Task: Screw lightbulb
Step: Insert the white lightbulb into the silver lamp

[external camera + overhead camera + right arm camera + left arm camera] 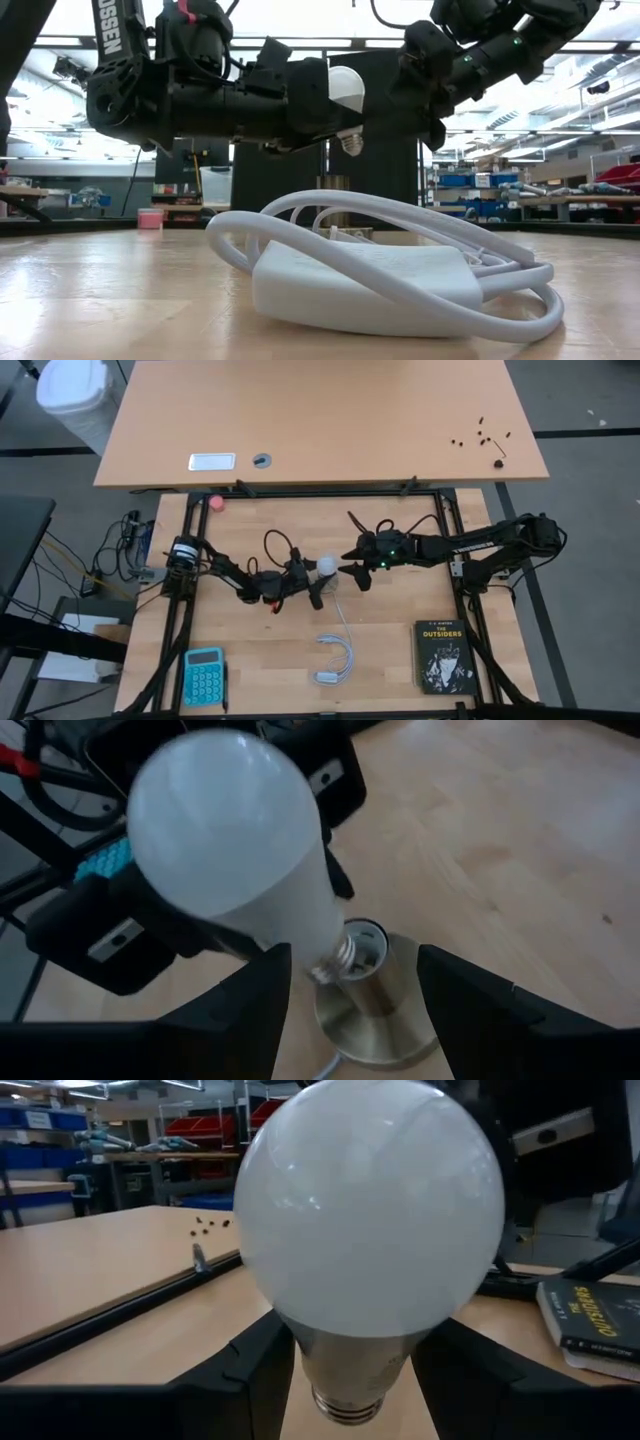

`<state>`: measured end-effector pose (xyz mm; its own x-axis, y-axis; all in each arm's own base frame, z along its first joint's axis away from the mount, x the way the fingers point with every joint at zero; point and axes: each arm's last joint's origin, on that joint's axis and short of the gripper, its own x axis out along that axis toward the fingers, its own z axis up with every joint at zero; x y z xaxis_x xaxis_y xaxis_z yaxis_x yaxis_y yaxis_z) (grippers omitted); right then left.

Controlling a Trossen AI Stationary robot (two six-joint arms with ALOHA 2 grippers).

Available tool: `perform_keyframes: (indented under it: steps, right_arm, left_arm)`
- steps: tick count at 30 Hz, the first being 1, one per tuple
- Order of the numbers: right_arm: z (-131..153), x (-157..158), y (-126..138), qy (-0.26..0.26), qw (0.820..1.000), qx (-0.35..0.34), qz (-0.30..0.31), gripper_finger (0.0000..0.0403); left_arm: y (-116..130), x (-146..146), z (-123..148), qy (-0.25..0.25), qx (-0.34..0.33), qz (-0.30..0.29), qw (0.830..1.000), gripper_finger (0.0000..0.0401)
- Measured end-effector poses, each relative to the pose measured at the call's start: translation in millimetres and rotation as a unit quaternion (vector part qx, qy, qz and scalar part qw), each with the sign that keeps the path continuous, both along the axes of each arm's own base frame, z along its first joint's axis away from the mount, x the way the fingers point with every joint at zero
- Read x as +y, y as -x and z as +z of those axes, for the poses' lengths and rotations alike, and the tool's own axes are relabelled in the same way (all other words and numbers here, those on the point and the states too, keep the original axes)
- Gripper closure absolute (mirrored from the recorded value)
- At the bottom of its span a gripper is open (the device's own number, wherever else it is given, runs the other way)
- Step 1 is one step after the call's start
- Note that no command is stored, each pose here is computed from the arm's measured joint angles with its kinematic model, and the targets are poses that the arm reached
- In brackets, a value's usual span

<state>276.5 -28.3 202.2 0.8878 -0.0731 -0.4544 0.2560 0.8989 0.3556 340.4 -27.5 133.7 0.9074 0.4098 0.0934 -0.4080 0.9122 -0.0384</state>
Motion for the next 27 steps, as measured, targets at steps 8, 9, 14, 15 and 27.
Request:
perform_keyframes:
  steps: [8, 9, 14, 15, 27]
  right_arm:
    - [-2, -1, 1, 0.005, 1.0, 0.013, -0.013, 0.0174]
    - [-2, -1, 1, 0.005, 1.0, 0.013, -0.013, 0.0174]
    - [-3, -1, 1, 0.005, 1.0, 0.017, -0.012, 0.0174]
    - [-3, -1, 2, 0.005, 1.0, 0.019, -0.012, 0.0174]
    - [-3, -1, 1, 0.008, 1.0, 0.017, -0.011, 0.0174]
  left_arm:
    - [1, -6, -10, 0.019, 0.04, 0.021, 0.999, 0.0206]
    - [2, -8, -10, 0.019, 0.041, 0.029, 0.999, 0.0206]
    - [5, -15, -8, 0.01, 0.038, 0.083, 0.996, 0.0206]
    - [5, -16, -8, 0.011, 0.038, 0.086, 0.996, 0.0206]
    - [6, -13, -21, 0.062, 0.068, 0.095, 0.991, 0.0206]
